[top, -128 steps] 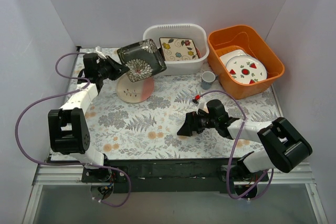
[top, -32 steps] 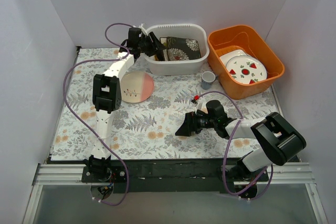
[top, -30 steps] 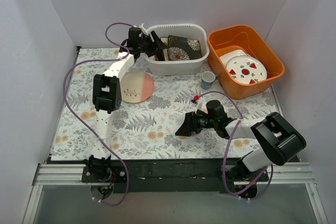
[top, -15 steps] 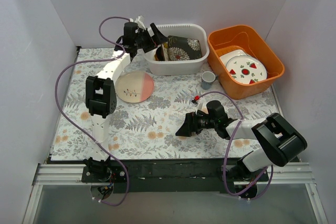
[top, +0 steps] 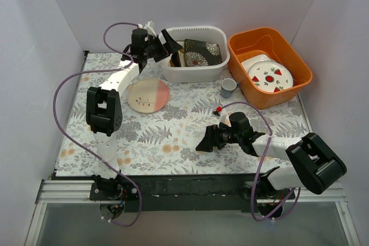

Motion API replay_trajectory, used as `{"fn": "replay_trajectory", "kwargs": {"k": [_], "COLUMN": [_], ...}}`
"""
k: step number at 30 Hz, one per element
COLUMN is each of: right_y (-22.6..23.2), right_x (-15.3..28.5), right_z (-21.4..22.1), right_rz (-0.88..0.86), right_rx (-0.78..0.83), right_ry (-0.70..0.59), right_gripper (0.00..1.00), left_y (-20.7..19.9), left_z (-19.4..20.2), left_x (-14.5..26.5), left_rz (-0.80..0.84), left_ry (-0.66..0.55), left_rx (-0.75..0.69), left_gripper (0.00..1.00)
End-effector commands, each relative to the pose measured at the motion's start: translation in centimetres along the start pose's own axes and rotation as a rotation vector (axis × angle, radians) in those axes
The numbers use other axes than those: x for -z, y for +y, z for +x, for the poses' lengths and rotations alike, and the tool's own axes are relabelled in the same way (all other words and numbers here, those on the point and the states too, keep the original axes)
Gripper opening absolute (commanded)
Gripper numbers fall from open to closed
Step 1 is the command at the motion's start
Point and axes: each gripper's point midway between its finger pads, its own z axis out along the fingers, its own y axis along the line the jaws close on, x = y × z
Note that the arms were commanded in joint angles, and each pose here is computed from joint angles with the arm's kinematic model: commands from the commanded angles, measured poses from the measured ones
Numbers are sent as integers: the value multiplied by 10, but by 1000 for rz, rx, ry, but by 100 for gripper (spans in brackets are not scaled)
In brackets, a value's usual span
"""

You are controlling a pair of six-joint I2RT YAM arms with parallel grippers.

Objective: Place the plates into the plastic bin on the countertop
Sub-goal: Place the plate in the plastic bin, then move the plate to the center of the board.

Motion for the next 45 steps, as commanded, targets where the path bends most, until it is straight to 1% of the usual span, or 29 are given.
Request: {"fn": "replay_trajectory", "kwargs": {"k": [1, 3, 6, 7, 10, 12, 13, 15, 17, 18, 20, 21, 22, 26, 29, 30, 32, 37, 38, 40, 43, 44, 45], "right_y": [-7, -6, -6, -6, -4, -4, -3, -3, -1, -2, 0, -1, 0, -1, -2, -3, -4, -5, -5, -5, -6, -5, -6], "right_x": [4, 5, 5, 4, 3, 2, 1, 0, -2, -4, -6, -7, -8, -11, -12, -13, -13, -14, -14, -14, -16, -16, -16], "right_z": [7, 6, 6, 6, 4, 1, 1, -2, -3, -3, -5, -3, -4, 0, 2, 3, 5, 7, 7, 7, 7, 7, 8], "right_rz": [47, 46, 48, 46, 37, 34, 31, 30, 19, 16, 1, 0, -7, -19, -23, -21, -22, -26, -28, -27, -31, -33, -33], "right_rx": [5, 11, 10, 10, 12, 15, 23, 25, 35, 34, 37, 34, 36, 31, 23, 20, 18, 17, 18, 17, 13, 11, 7], "right_ry": [11, 10, 11, 12, 13, 14, 19, 22, 27, 34, 39, 47, 46, 64, 69, 72, 76, 83, 83, 84, 86, 85, 86], "right_gripper": [98, 98, 98, 98, 98, 98, 98, 98, 98, 98, 98, 98, 98, 98, 98, 98, 98, 98, 98, 98, 98, 98, 98], "left_y": [-26, -29, -9, -3, 10, 29, 40, 61, 84, 99, 123, 138, 148, 170, 185, 187, 196, 217, 222, 232, 236, 238, 240], "left_z": [-16, -18, -12, -11, -18, -8, -11, -1, 1, 12, 17, 30, 33, 53, 68, 71, 87, 114, 125, 125, 136, 141, 143], "left_x": [41, 58, 72, 83, 105, 113, 120, 130, 143, 147, 160, 166, 171, 182, 188, 189, 193, 206, 210, 217, 212, 209, 205], "left_rz": [0, -16, -92, -121, -180, -233, -262, -318, -367, -398, -448, -486, -507, -569, -626, -631, -660, -746, -761, -774, -752, -749, -739], "left_ry": [-87, -121, -162, -174, -229, -225, -234, -227, -233, -214, -217, -206, -215, -204, -178, -173, -155, -126, -112, -131, -99, -84, -72], "left_rx": [-55, -67, -69, -63, -56, -35, -26, -2, 28, 53, 89, 118, 135, 172, 182, 183, 196, 217, 224, 244, 264, 271, 278], "left_gripper": [96, 94, 92, 92, 89, 88, 87, 87, 86, 86, 86, 86, 86, 85, 82, 79, 76, 73, 73, 71, 60, 45, 40]}}
